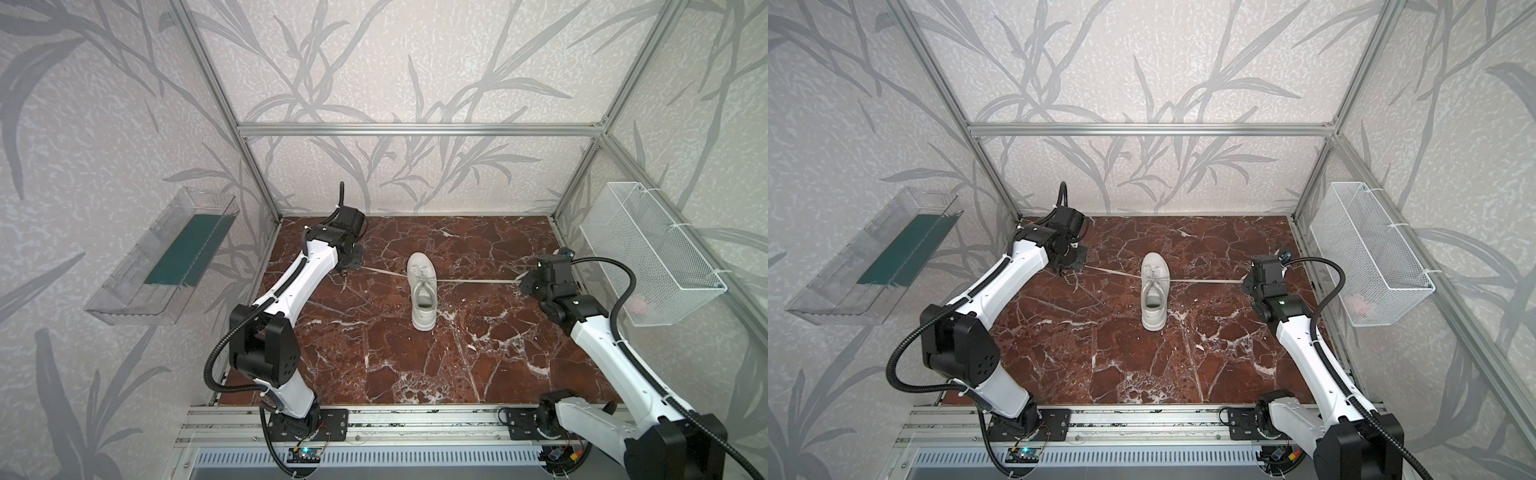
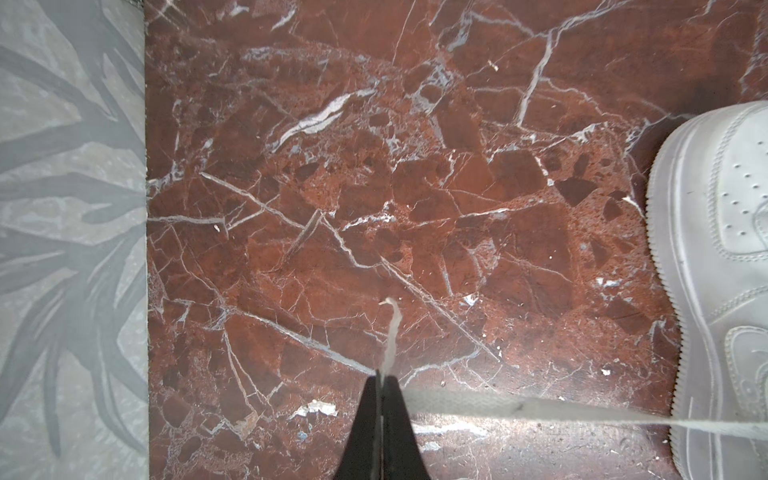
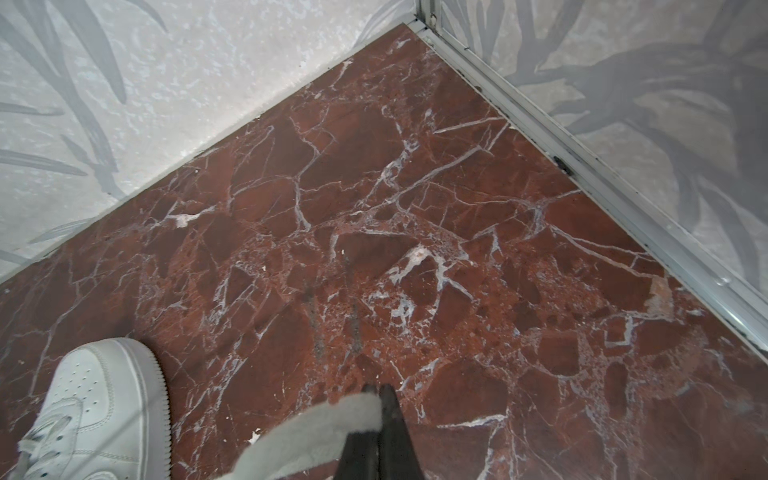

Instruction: Tie the shoes

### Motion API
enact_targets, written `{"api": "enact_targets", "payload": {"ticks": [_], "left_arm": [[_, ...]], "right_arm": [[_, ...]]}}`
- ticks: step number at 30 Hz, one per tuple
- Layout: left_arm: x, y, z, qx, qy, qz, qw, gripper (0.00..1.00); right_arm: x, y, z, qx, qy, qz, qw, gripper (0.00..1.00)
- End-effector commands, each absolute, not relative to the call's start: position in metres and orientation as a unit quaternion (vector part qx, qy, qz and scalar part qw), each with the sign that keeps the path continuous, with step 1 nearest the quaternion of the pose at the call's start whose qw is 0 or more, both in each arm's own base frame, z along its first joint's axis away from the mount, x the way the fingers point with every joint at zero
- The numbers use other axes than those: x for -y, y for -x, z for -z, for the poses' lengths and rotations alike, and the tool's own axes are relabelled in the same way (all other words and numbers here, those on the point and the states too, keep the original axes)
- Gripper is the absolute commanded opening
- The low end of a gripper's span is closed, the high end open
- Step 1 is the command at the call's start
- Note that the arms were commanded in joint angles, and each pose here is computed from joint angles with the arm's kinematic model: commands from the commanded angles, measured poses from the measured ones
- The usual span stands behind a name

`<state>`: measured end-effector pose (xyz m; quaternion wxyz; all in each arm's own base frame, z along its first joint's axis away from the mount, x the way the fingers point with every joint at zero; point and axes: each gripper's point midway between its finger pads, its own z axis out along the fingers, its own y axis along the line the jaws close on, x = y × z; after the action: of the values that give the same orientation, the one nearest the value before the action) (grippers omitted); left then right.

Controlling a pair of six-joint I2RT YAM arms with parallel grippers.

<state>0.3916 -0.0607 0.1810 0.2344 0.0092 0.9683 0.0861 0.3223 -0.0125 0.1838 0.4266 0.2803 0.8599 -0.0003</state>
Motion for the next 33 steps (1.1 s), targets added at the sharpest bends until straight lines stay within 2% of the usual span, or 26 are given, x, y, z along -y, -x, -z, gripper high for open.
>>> {"api": "enact_targets", "payload": {"ticks": [1,15,27,33], "left_arm": [[0.051,-0.384,-0.178,-0.97,0.008,-0.093,0.223,0.0],[0.028,-0.374,-0.155,-0.98,0.033,-0.099,0.167,0.0],[0.016,-0.378,-0.158,-0.977,0.046,-0.113,0.176,0.0],[0.03,-0.377,-0.159,-0.982,0.042,-0.068,0.168,0.0]], "right_arm": [[0.031,-0.313,-0.178,-0.846,-0.318,0.031,0.426,0.0],[0.051,-0.303,-0.147,-0.851,-0.345,0.068,0.389,0.0],[0.056,-0.302,-0.141,-0.854,-0.349,0.08,0.376,0.0],[0.046,-0.311,-0.142,-0.861,-0.332,0.051,0.382,0.0]]}}
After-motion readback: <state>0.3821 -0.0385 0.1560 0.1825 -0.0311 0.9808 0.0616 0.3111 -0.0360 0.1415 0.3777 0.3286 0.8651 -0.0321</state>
